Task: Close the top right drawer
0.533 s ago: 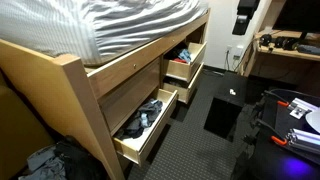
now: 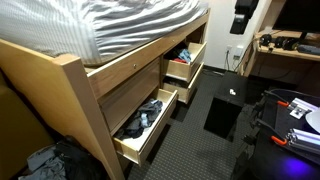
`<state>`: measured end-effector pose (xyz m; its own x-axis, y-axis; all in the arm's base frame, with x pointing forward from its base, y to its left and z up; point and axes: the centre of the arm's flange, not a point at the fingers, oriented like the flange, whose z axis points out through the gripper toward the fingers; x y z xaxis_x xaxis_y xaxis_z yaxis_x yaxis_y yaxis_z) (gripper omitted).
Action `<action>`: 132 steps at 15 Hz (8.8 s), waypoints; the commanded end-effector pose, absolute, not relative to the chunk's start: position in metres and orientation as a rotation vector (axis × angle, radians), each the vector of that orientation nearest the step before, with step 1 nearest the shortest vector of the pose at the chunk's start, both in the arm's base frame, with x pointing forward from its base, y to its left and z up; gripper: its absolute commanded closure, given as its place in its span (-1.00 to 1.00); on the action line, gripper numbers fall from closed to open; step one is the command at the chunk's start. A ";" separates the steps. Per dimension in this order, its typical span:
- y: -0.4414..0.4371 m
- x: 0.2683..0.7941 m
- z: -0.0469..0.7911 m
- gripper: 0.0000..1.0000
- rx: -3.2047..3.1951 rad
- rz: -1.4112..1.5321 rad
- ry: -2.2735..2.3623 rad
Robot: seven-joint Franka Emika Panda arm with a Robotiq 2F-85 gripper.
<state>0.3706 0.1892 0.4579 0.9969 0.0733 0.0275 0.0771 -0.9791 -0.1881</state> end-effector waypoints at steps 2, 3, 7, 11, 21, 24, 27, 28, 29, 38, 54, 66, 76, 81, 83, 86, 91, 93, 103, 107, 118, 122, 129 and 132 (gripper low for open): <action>0.198 0.369 0.456 -1.00 -2.854 -0.190 0.209; 0.199 0.370 0.455 -1.00 -2.825 -0.217 0.280; 0.212 0.364 0.453 -1.00 -2.744 -0.341 0.558; 0.219 0.372 0.455 -1.00 -2.723 -0.332 0.575; 0.006 0.489 0.414 -1.00 -2.415 -0.419 1.349; -0.090 0.504 0.399 -1.00 -2.263 -0.451 1.584; -0.188 0.503 0.402 -1.00 -2.076 -0.527 1.794; -0.219 0.499 0.415 -1.00 -2.004 -0.515 1.857; -0.177 0.483 0.406 -1.00 -2.095 -0.514 1.794; -0.240 0.547 0.340 -1.00 -1.801 -0.940 2.047; -0.239 0.605 0.200 -1.00 -2.026 -0.401 2.259; -0.346 0.600 0.149 -1.00 -2.308 0.170 2.435; -0.391 0.648 0.096 -1.00 -2.744 0.413 2.086; -0.379 0.610 0.088 -1.00 -2.825 0.529 2.089; -0.378 0.615 0.082 -1.00 -2.853 0.546 2.090; -0.358 0.633 0.072 -1.00 -2.804 0.524 2.063; -0.305 0.668 0.030 -1.00 -2.644 0.387 1.940; -0.329 0.668 0.019 -1.00 -2.551 0.257 1.979; -0.356 0.648 0.029 -1.00 -2.453 0.140 1.945; -0.379 0.646 0.025 -1.00 -2.369 -0.085 1.790; -0.392 0.658 0.025 -1.00 -2.320 -0.198 1.749; -0.331 0.708 0.006 -1.00 -2.361 -0.328 1.558; -0.204 0.762 -0.005 -1.00 -2.456 -0.665 1.252; -0.183 0.752 0.005 -1.00 -2.469 -0.604 1.279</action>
<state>0.7521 -0.1823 0.0048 0.5166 -0.8249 0.2295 -0.7008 -0.5614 -0.4401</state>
